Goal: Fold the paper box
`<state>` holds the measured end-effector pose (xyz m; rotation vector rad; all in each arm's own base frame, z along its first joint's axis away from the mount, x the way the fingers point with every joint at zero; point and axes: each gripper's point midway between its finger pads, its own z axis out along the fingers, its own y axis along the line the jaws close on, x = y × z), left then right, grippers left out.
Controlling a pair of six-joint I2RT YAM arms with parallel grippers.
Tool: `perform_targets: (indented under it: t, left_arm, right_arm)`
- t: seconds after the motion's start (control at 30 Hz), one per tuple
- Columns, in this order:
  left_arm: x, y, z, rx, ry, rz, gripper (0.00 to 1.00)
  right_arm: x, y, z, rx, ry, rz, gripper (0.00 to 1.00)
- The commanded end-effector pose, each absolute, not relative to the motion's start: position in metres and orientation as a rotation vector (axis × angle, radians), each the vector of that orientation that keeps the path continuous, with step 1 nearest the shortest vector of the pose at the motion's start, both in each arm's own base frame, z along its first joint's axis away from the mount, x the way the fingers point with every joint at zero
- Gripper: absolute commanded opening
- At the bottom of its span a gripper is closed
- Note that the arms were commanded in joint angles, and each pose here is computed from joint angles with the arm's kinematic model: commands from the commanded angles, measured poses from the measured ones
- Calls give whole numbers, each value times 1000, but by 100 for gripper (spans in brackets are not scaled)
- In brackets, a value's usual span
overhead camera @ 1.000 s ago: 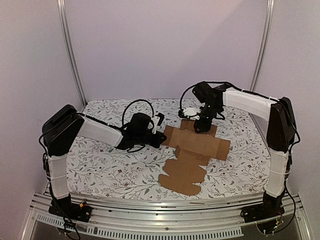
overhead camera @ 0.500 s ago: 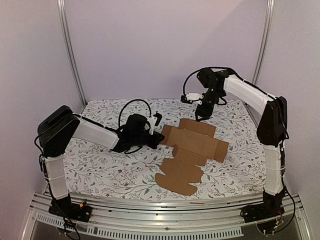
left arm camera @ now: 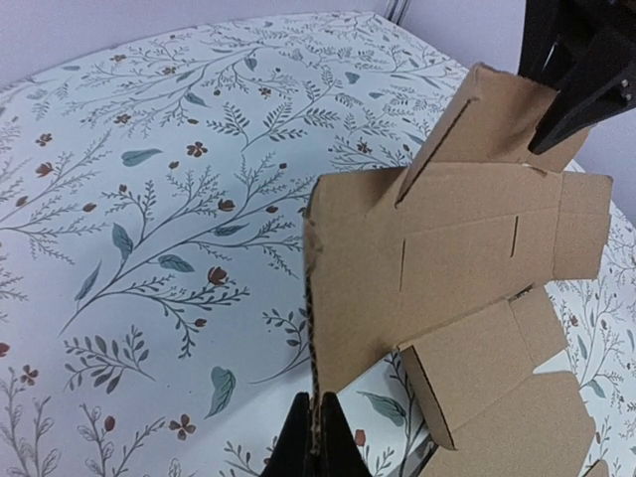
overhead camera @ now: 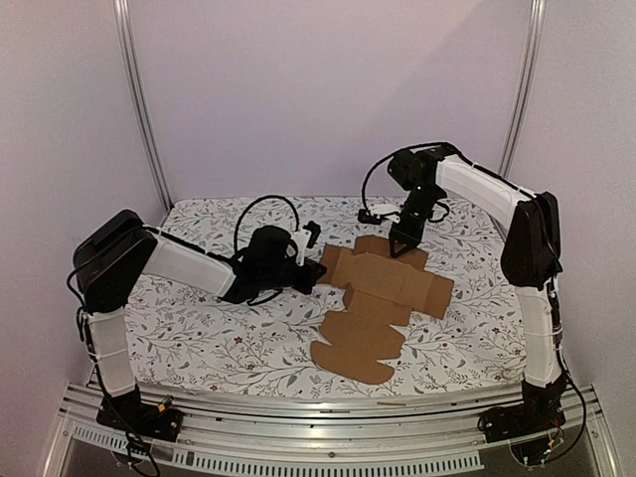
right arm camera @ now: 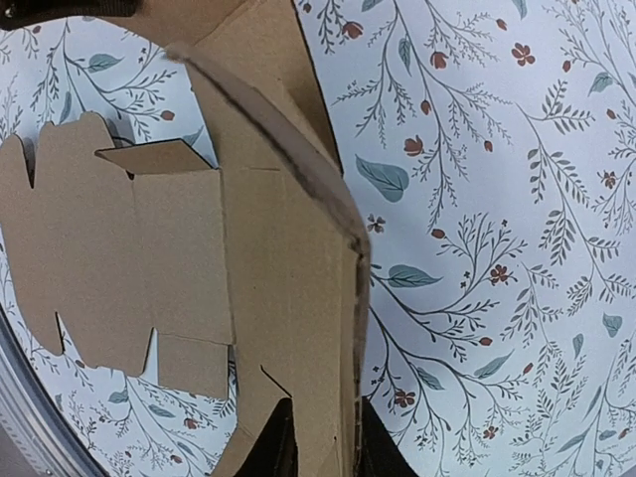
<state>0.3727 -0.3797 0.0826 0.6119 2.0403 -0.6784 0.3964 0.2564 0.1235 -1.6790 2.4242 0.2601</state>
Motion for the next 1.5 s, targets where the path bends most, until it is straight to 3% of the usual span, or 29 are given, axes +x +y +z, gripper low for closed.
perform_targets:
  t: [0.0,0.03,0.23,0.4,0.63,0.87,1.1,1.47]
  left_arm:
    - [372,-380,90,613,2005,-682,0]
    - [371,-379,89,610,2005,-682,0]
    - [364,-366,110,573,1947,-670,36]
    - [338,-337,131,537,1905,-679,46]
    - [317,-289,128,452,1940,-592,51]
    - [320,-262,107,370,1994,-518,54]
    - [335,-257,80,338,2041,-557,57]
    - [343,-296,74,441,2014,-731,58]
  right_arm:
    - [405,253,130,-1624,2433,239,7]
    - [407,253,130,-1621,2427,229,1]
    - [437,249,143,-1523,2347,42,0]
    - [452,255,183,-1507,2105,-248,0]
    - [446,298,205,-1565,1677,-566,0]
    - [438,322,175,-1665,1360,-833,0]
    - [405,341,191,-1545,1286,-801,0]
    - [357,320,166,-1477,1341,-833,0]
